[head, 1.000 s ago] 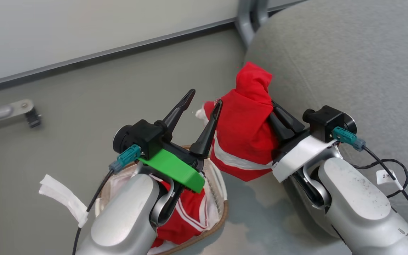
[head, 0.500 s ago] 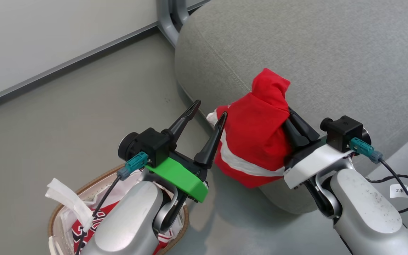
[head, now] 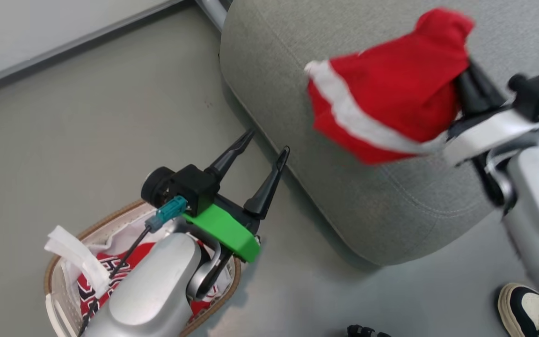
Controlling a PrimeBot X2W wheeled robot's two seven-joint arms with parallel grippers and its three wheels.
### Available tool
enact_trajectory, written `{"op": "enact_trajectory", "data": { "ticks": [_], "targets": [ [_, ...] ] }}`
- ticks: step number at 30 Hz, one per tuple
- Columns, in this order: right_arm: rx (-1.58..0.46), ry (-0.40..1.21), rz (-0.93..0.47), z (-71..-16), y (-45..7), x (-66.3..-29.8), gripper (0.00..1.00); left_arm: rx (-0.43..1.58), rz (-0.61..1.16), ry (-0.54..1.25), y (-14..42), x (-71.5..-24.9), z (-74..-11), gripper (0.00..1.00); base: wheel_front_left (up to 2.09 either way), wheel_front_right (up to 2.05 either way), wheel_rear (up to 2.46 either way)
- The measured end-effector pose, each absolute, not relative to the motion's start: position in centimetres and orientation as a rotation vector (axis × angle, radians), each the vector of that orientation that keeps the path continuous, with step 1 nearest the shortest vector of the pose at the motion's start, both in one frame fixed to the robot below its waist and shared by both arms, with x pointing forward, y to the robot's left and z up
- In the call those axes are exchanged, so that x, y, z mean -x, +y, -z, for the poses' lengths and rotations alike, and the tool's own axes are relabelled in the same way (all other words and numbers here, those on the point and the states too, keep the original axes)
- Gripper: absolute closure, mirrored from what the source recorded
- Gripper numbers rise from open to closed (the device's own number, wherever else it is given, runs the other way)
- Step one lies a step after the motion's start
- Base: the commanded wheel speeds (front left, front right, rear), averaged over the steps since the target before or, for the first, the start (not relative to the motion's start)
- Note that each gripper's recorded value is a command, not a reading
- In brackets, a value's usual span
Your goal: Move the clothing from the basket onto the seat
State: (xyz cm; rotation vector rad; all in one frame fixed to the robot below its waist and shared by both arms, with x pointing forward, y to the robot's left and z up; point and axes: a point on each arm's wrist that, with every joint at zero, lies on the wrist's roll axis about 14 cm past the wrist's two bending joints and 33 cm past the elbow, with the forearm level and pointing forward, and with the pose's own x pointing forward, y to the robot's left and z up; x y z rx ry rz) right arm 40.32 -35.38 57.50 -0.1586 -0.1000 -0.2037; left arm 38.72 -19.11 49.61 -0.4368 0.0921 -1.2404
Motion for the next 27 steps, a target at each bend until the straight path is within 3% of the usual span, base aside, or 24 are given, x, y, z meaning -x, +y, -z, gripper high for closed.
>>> {"op": "enact_trajectory", "data": {
  "ticks": [13, 20, 25, 26, 27],
  "targets": [
    [0.379, -0.060, 0.443, -60.8, -46.6, -45.4, 1.00, 0.430, 1.164, 0.151, -16.0, -43.5, -43.9, 0.00, 0.00, 0.00, 0.00],
    [0.384, -0.011, 0.486, -58.0, -48.1, -48.4, 1.00, 0.439, 1.106, 0.192, -14.1, -45.5, -40.5, 0.00, 0.00, 0.00, 0.00],
    [0.314, 0.050, 0.450, -52.6, -46.0, -50.5, 1.00, 0.445, 1.048, 0.231, -12.5, -46.5, -38.2, 0.00, 0.00, 0.00, 0.00],
    [0.299, 0.081, 0.445, -50.8, -45.4, -50.4, 0.94, 0.445, 1.037, 0.240, -12.1, -46.6, -37.8, 0.00, 0.00, 0.00, 0.00],
    [0.285, 0.115, 0.448, -49.1, -45.1, -50.0, 0.72, 0.445, 1.030, 0.248, -11.9, -46.7, -37.4, 0.00, 0.00, 0.00, 0.00]
  ]
}}
